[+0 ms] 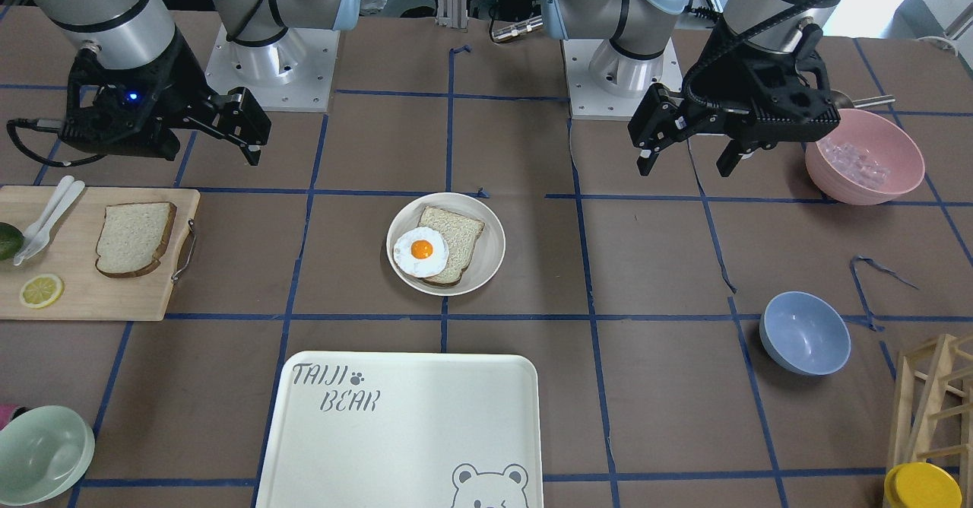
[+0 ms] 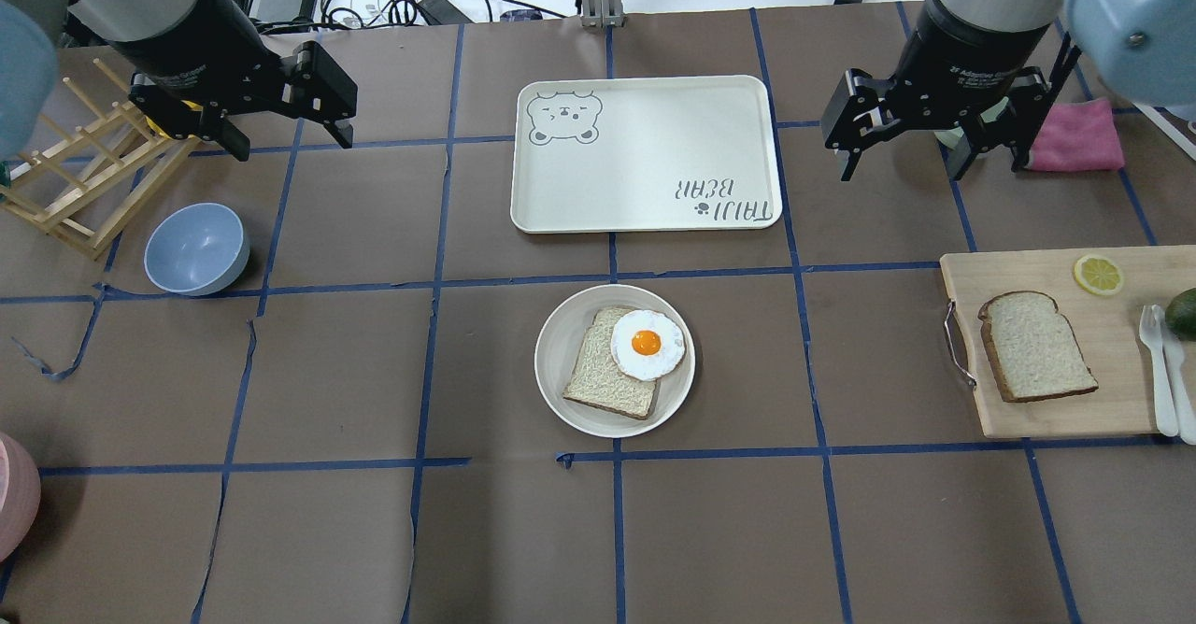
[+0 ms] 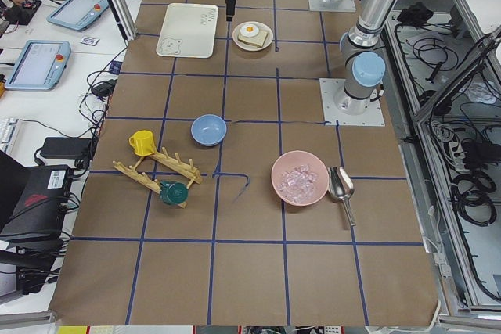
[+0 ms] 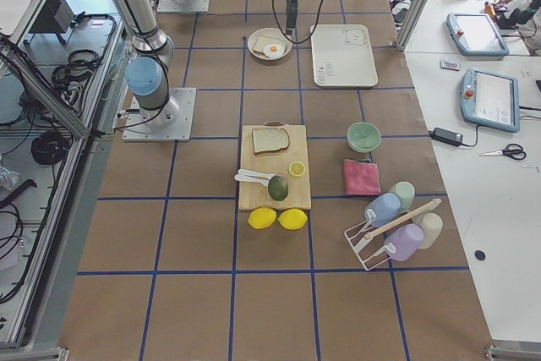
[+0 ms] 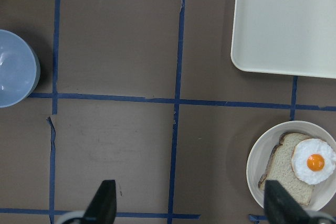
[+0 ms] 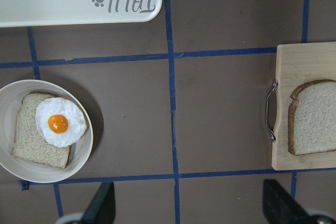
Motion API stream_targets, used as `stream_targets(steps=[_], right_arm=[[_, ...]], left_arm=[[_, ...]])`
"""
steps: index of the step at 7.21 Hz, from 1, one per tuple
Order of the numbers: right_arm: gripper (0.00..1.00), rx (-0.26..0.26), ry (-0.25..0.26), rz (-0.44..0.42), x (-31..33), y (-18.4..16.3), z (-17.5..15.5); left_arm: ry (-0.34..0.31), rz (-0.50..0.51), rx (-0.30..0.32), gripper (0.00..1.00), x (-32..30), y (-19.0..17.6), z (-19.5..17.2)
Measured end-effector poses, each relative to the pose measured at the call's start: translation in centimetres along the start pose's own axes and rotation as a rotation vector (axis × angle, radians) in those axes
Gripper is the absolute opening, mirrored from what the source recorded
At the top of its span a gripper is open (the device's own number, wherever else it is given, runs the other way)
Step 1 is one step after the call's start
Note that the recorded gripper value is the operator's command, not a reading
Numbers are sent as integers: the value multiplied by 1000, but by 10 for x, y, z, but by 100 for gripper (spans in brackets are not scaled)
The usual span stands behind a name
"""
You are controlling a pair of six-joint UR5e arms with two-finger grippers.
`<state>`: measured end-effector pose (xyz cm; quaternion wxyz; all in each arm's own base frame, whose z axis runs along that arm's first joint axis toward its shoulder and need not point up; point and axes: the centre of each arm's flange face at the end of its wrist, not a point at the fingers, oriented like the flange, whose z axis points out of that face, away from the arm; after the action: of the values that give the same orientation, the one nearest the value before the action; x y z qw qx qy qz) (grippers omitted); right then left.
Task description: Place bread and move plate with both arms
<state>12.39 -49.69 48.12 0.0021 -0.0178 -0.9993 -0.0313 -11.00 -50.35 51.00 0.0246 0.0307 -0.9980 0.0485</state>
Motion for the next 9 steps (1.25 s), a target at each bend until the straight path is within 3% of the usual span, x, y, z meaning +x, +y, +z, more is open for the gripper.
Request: stream_targets(steps=[9], right_arm=[[100,-10,10,-15,-3,1,4]], left_arm=[[2,0,-3,100,1,1,-1]])
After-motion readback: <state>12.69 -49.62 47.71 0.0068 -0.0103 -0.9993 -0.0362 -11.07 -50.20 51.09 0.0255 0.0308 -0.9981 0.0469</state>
